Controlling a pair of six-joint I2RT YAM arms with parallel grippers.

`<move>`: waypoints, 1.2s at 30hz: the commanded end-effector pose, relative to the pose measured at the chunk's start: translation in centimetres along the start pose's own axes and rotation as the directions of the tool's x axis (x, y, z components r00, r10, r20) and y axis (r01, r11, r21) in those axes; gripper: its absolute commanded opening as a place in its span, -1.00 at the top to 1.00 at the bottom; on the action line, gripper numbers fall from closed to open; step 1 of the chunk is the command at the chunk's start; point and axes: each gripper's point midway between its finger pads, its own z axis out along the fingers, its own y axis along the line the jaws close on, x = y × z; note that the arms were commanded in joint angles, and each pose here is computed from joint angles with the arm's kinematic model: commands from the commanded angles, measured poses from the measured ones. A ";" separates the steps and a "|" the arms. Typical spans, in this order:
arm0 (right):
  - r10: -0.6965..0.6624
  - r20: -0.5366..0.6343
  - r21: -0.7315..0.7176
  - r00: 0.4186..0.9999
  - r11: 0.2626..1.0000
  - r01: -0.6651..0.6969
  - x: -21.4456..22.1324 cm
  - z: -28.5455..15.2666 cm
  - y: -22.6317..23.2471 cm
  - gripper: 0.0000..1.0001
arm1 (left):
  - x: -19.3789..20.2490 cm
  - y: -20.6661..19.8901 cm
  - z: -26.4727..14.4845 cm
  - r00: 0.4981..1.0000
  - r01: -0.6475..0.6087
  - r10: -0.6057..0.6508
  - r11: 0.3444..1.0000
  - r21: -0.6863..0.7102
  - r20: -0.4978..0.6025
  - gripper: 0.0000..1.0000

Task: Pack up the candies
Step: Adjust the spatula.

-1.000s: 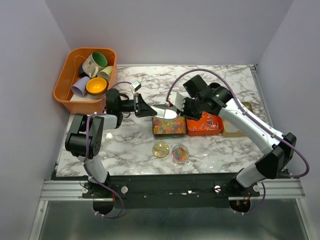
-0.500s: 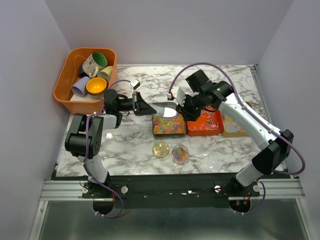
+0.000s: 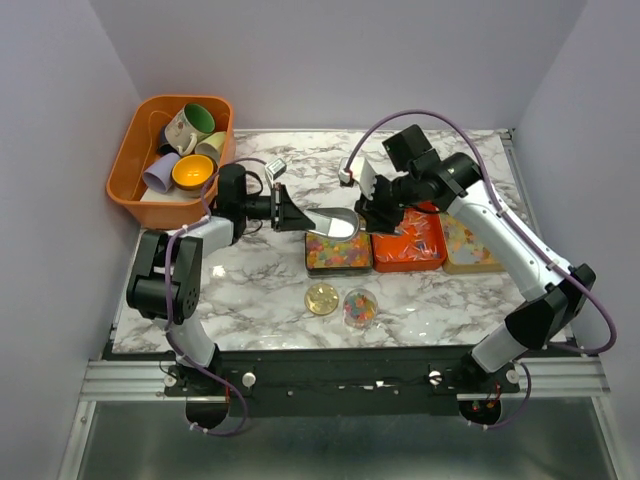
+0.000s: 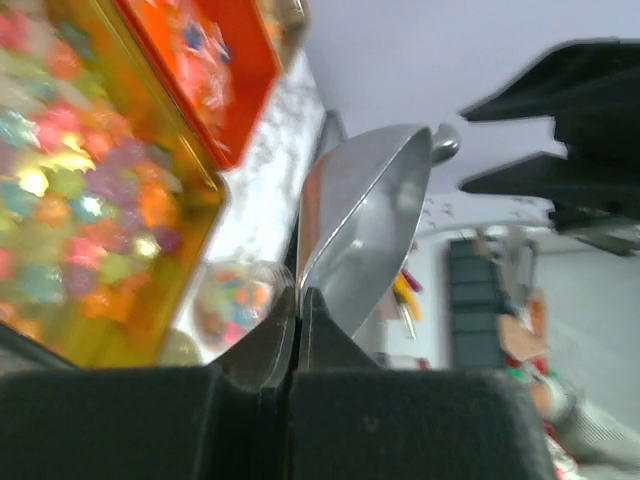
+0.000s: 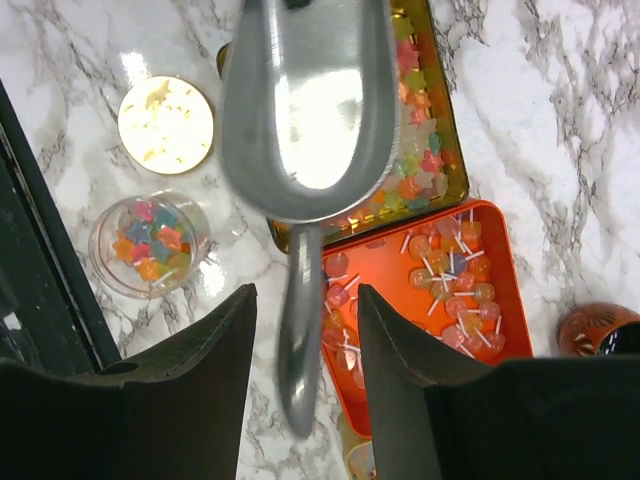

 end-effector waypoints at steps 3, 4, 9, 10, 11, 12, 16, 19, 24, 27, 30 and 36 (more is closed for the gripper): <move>-0.142 0.013 -0.006 0.990 0.990 0.142 1.2 -1.5 1.1 -0.05 | 2.5 3.5 -1.2 0.994 -0.067 0.047 0.972 -0.227 -0.094 1.00; -0.145 0.002 -0.016 0.989 0.989 0.145 1.6 -1.5 1.2 -0.05 | 2.5 3.6 -1.2 0.996 -0.056 0.036 0.970 -0.236 -0.086 1.00; -0.139 -0.024 -0.056 0.990 0.989 0.137 2.7 -0.6 1.9 -0.04 | 2.3 3.5 -1.2 0.997 -0.064 0.050 0.967 -0.245 -0.064 1.00; -0.132 -0.026 -0.050 0.991 0.990 0.131 2.7 -0.3 1.8 -0.05 | 2.3 3.3 -1.2 0.996 -0.069 0.055 0.968 -0.240 -0.065 1.00; -0.114 -0.040 -0.034 0.993 0.993 0.112 3.0 -0.1 1.4 -0.05 | 2.3 3.0 -1.2 0.996 -0.082 0.069 0.968 -0.237 -0.062 1.00; -0.107 -0.056 -0.040 0.993 0.994 0.105 3.3 0.4 1.3 -0.05 | 2.2 2.8 -1.2 0.995 -0.085 0.073 0.968 -0.234 -0.060 1.00; -0.058 -0.081 -0.079 0.995 0.995 0.052 4.2 1.7 1.4 -0.04 | 2.2 2.3 -1.3 0.995 -0.093 0.084 0.969 -0.229 -0.052 1.00; -0.029 -0.084 -0.124 0.996 0.992 0.018 4.4 2.4 2.1 -0.04 | 2.2 2.1 -1.3 0.994 -0.103 0.094 0.968 -0.230 -0.049 1.00; -0.006 -0.103 -0.152 0.995 0.988 -0.009 5.3 3.5 2.5 -0.04 | 2.3 1.7 -1.4 0.994 -0.107 0.100 0.969 -0.223 -0.045 1.00; 0.007 -0.117 -0.178 0.993 0.984 -0.028 5.6 4.2 2.8 -0.04 | 2.2 1.6 -1.4 0.994 -0.109 0.103 0.969 -0.223 -0.040 1.00; 0.022 -0.117 -0.214 0.993 0.976 -0.047 5.7 4.7 3.4 -0.04 | 2.1 1.4 -1.5 0.994 -0.110 0.104 0.969 -0.221 -0.036 1.00; 0.036 -0.111 -0.230 0.993 0.971 -0.061 5.7 5.4 3.5 0.01 | 2.1 1.0 -1.4 0.994 -0.106 0.101 0.972 -0.208 -0.034 1.00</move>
